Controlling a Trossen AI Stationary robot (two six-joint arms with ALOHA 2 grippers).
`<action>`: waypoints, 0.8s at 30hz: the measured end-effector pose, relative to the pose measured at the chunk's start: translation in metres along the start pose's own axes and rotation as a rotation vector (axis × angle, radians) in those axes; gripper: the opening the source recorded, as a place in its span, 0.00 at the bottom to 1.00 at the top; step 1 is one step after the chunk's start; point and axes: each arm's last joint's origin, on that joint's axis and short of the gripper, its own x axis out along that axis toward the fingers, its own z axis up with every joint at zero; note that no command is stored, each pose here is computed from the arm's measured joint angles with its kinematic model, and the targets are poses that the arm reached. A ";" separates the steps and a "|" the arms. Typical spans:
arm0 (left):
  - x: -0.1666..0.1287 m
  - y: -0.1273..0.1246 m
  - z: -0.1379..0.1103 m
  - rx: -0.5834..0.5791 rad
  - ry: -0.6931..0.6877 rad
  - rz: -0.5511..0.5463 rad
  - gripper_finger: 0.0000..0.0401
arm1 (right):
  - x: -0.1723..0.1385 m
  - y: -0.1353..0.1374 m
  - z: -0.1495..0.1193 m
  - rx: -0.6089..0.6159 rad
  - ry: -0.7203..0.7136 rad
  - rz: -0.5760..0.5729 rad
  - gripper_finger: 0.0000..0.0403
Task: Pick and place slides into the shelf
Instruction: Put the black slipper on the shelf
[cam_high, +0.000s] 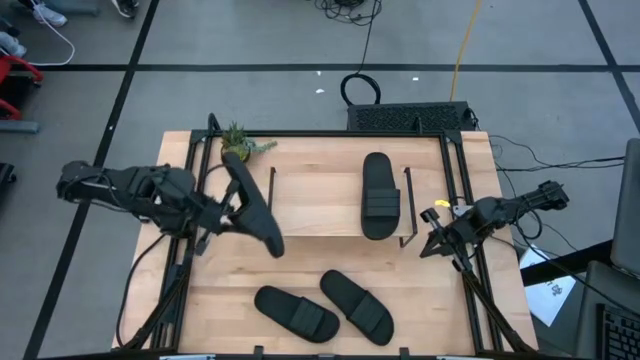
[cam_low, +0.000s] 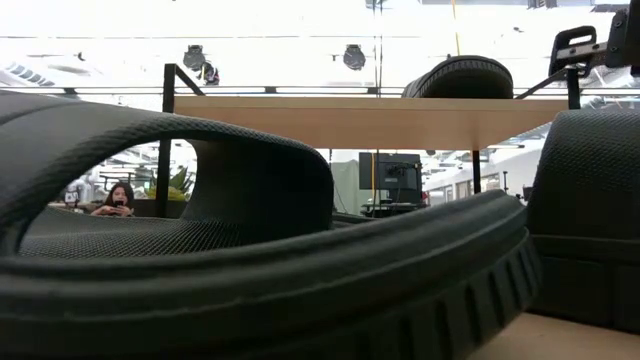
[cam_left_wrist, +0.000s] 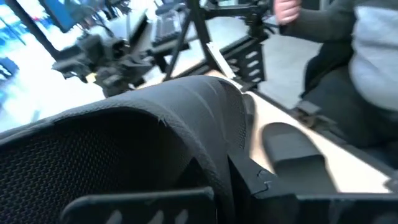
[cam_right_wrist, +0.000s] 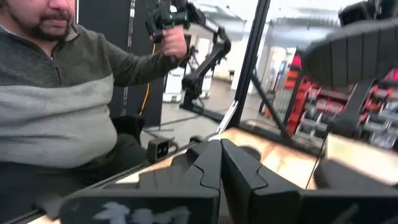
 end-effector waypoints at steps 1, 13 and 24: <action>0.000 0.004 0.000 0.016 -0.009 0.010 0.01 | 0.000 0.000 0.002 -0.016 -0.015 -0.002 0.00; 0.010 0.090 0.019 -0.031 -0.035 -0.048 0.01 | -0.001 -0.005 0.015 -0.158 -0.126 -0.129 0.00; 0.057 0.175 0.034 -0.337 0.204 -0.241 0.01 | -0.002 -0.011 0.014 -0.140 -0.083 -0.322 0.00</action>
